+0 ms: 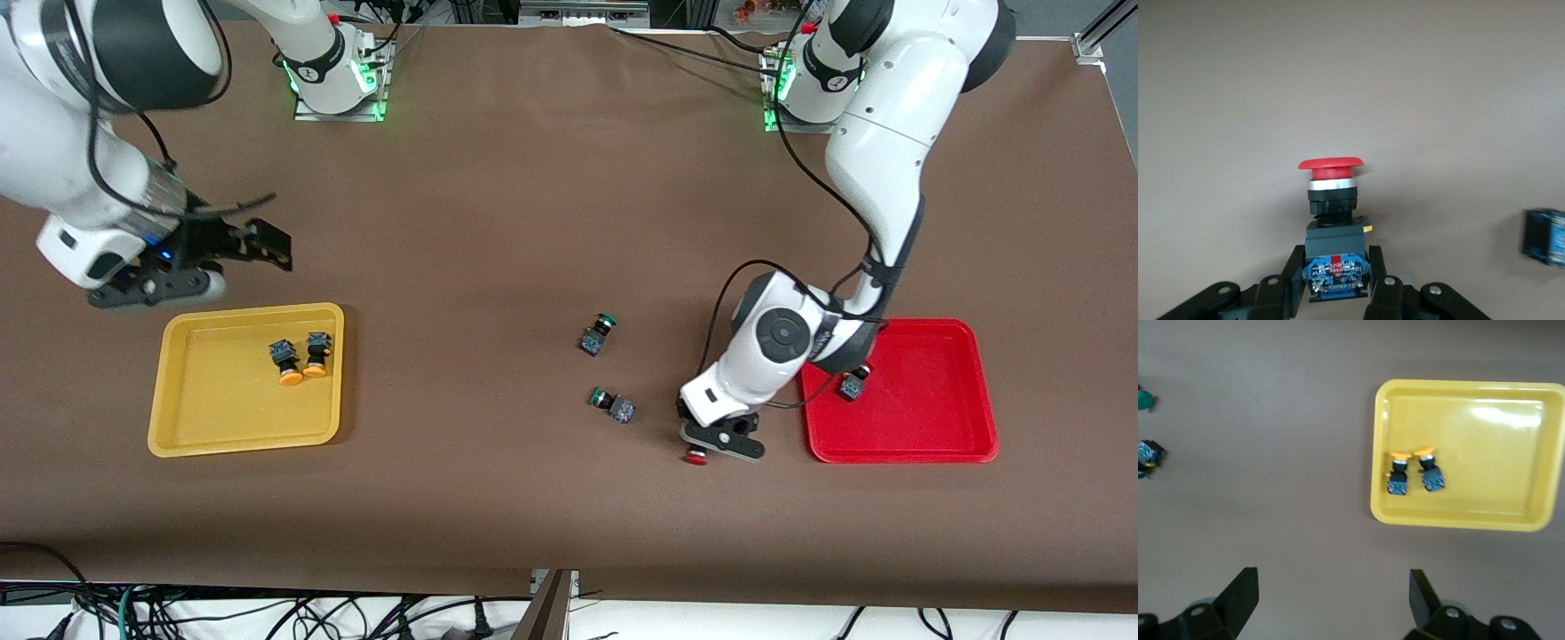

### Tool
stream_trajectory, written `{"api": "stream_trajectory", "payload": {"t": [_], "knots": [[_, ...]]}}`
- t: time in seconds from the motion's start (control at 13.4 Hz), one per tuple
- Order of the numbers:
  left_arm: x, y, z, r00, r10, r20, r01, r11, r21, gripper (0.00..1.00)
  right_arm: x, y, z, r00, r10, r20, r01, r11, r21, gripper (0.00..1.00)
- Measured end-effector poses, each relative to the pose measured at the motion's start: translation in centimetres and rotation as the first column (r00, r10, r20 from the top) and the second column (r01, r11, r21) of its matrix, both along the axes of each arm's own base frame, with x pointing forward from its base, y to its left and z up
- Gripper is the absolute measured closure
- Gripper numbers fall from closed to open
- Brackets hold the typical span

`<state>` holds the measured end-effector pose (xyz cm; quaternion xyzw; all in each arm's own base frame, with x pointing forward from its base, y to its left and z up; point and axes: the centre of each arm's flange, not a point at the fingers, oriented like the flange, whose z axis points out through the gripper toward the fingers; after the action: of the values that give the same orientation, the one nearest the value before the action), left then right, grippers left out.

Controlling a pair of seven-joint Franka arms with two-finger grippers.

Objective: Place red and yellow buttons in trays
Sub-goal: 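Carry the red button into the red tray with the left gripper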

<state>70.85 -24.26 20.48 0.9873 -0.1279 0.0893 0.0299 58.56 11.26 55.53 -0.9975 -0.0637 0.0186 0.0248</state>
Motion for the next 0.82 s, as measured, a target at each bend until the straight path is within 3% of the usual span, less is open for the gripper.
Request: {"api": "stream_trajectory", "payload": {"t": [0.15, 0.45, 0.6, 0.82], "knots": [[0.9, 3.7, 4.5, 0.997, 0.037, -0.067, -0.033, 0.998, 0.054, 0.59, -1.5, -0.9, 2.2, 1.000, 0.006, 0.005, -0.005, 1.000, -0.017, 0.00], [-0.4, 12.1, 13.5, 0.969, -0.035, -0.243, 0.076, 0.984, 0.158, 0.59, -2.3, -1.5, 3.1, 1.000, 0.005, 0.002, -0.005, 1.000, -0.024, 0.00], [-0.4, 18.7, 13.8, 0.958, -0.004, -0.287, 0.054, 0.985, 0.166, 0.59, -2.2, -2.2, 2.7, 1.000, -0.004, -0.007, 0.004, 1.000, -0.027, 0.00], [-1.8, 30.1, 9.3, 0.937, 0.047, -0.347, 0.005, 0.989, 0.147, 0.59, -2.0, -2.9, 2.5, 1.000, -0.005, -0.011, 0.005, 1.000, -0.021, 0.00]]}}
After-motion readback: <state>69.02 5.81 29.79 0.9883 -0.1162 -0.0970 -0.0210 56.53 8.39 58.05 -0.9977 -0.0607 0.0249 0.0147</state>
